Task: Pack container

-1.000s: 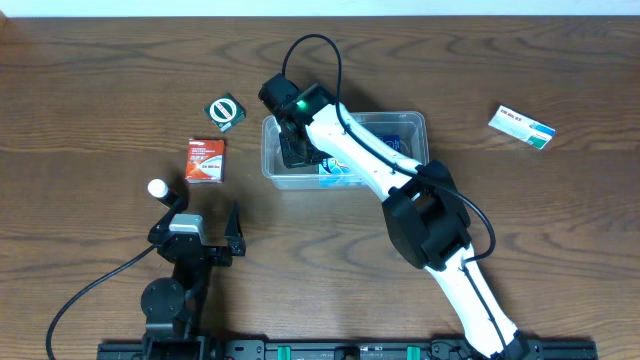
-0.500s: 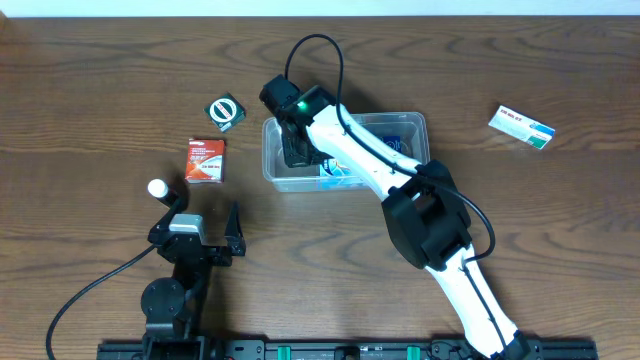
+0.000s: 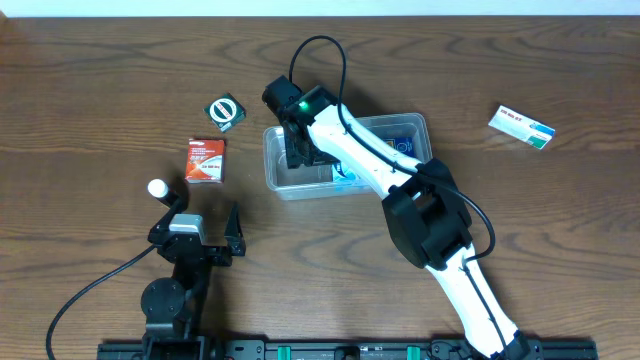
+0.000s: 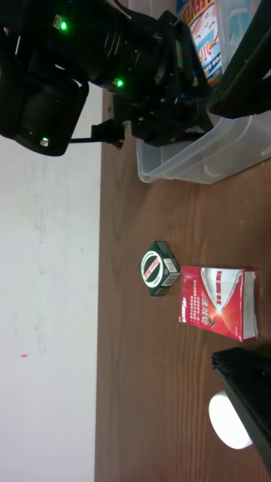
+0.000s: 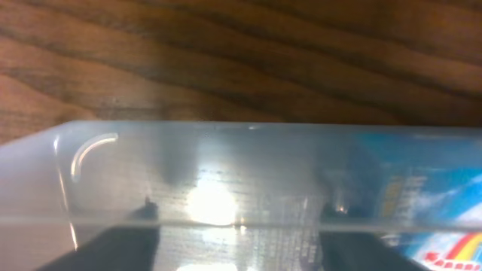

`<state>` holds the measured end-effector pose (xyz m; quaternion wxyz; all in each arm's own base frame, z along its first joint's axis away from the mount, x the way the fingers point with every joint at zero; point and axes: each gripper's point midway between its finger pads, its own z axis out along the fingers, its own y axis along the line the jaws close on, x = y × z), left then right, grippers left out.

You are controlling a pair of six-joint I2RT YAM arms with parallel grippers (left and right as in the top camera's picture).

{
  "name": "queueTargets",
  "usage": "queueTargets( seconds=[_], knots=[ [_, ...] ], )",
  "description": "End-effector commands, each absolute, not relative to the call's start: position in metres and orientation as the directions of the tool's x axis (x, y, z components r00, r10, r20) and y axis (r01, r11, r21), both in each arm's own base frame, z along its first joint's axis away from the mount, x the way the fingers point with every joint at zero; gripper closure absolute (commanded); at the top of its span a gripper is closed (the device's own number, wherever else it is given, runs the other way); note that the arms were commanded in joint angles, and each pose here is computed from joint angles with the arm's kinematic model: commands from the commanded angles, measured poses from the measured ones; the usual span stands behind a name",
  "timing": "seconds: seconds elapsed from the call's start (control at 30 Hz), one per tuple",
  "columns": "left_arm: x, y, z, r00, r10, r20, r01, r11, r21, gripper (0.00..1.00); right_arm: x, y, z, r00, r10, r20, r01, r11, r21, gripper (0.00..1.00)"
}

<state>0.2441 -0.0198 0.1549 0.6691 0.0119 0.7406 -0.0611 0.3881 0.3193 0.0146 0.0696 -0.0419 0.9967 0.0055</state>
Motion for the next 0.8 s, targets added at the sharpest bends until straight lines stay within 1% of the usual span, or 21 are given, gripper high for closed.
queueTargets(
  seconds=[0.0,0.1,0.17,0.27,0.5,0.77],
  knots=[
    [0.243,-0.019,0.139,-0.151,-0.058,-0.987,0.098,0.993,-0.073,0.02,0.376,0.31,-0.007,-0.994,-0.084,-0.071,-0.082,0.996,-0.025,0.2],
    [0.243,-0.019,0.139,-0.151,-0.058,-0.987,0.098,0.993,-0.073,0.02,0.375,0.312,-0.007,-0.994,-0.09,-0.065,-0.089,0.996,-0.016,0.1],
    [0.243,-0.019,0.139,-0.151,-0.058,-0.987,0.098,0.993,-0.073,0.02,0.375,0.313,-0.007,-0.993,-0.099,-0.067,-0.099,0.995,-0.011,0.05],
    [0.243,-0.019,0.139,-0.151,-0.058,-0.987,0.097,0.993,-0.073,0.02,0.377,0.315,-0.005,-0.991,-0.108,-0.074,-0.108,0.994,-0.007,0.01],
    [0.243,-0.019,0.139,-0.151,-0.058,-0.987,0.097,0.993,-0.073,0.02,0.392,0.316,0.02,-0.986,-0.123,-0.111,-0.125,0.992,0.017,0.01],
    [0.243,-0.019,0.139,-0.151,-0.058,-0.987,0.098,0.993,-0.073,0.02,0.417,0.304,0.064,-0.981,-0.112,-0.159,-0.12,0.992,0.041,0.01]
  ],
)
